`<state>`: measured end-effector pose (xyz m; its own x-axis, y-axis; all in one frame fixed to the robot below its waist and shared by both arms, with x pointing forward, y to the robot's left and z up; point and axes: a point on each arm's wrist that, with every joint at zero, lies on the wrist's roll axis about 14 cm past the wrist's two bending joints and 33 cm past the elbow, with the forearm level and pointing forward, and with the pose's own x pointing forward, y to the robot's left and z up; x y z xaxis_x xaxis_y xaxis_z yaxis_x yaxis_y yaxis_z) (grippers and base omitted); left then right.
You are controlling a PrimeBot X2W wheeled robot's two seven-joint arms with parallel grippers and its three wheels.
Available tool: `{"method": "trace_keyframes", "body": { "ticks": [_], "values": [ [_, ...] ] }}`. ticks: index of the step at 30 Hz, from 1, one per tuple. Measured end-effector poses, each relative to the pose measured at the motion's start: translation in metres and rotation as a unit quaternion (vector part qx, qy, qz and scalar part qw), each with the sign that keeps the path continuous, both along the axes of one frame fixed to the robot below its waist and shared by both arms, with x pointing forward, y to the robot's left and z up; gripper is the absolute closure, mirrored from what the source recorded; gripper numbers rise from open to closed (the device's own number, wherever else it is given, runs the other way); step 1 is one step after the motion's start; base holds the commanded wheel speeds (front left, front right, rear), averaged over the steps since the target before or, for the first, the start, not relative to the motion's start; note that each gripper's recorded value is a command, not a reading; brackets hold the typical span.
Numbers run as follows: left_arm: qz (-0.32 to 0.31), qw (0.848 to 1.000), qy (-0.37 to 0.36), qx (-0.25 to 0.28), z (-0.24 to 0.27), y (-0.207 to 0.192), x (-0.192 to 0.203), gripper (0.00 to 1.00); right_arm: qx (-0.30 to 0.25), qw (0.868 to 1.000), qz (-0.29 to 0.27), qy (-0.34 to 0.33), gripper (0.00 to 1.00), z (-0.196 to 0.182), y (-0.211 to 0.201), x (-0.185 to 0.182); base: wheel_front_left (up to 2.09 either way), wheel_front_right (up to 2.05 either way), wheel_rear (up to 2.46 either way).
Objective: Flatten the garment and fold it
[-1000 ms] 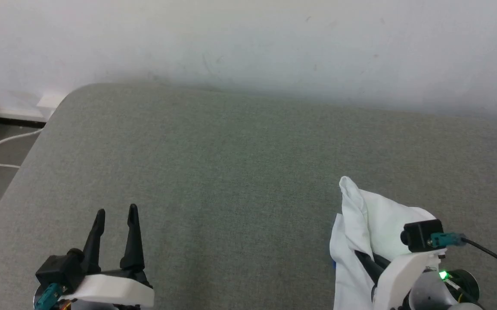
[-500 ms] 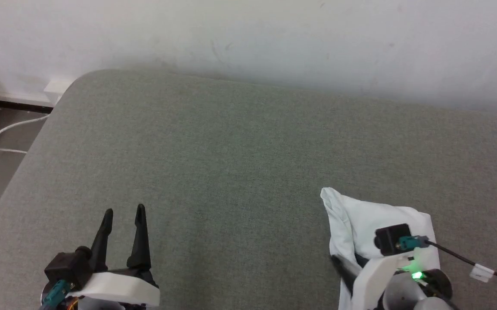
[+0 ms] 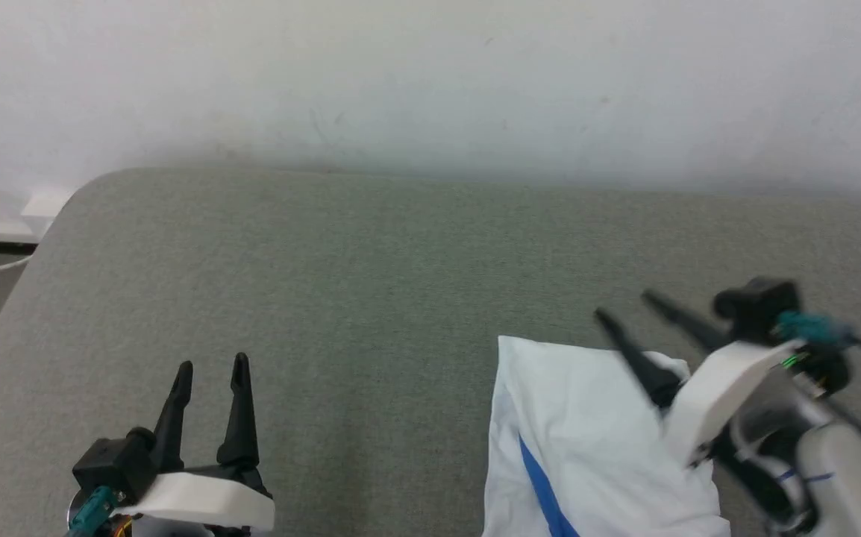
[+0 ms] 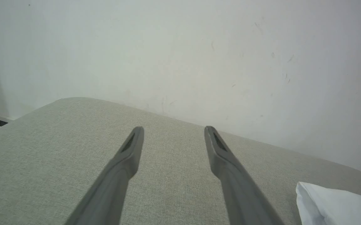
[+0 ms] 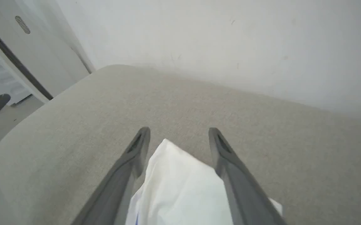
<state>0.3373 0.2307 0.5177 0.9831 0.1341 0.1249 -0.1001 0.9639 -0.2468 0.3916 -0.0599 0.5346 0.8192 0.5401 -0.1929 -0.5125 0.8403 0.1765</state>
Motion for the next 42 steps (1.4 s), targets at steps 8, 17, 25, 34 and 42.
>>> {"method": "trace_keyframes", "body": {
  "ticks": [8, 17, 25, 34, 42],
  "values": [
    [-0.037, 0.999, -0.021, 0.001, 0.013, -0.023, 0.015, 0.0, -0.124, 0.963, -0.12, -0.206, 0.0, 0.071, -0.104, 0.026, 0.0, 0.0, 0.0],
    [-0.053, 0.998, -0.032, 0.003, 0.02, -0.034, 0.023, 0.0, -0.12, 0.936, -0.223, -0.245, 0.0, 0.053, -0.161, 0.001, 0.0, 0.0, 0.0],
    [-0.05, 0.998, -0.023, 0.019, 0.016, -0.035, 0.018, 0.0, -0.049, 0.937, -0.261, -0.226, 0.0, 0.026, -0.15, -0.032, 0.0, 0.0, 0.0],
    [-0.056, 0.998, -0.019, 0.035, 0.015, -0.04, 0.016, 0.0, -0.039, 0.943, -0.247, -0.22, 0.0, 0.02, -0.136, -0.035, 0.0, 0.0, 0.0],
    [-0.057, 0.998, -0.013, 0.034, 0.011, -0.04, 0.015, 0.0, -0.045, 0.964, -0.22, -0.145, 0.0, -0.001, -0.127, -0.027, 0.0, 0.0, 0.0]
  ]
}}
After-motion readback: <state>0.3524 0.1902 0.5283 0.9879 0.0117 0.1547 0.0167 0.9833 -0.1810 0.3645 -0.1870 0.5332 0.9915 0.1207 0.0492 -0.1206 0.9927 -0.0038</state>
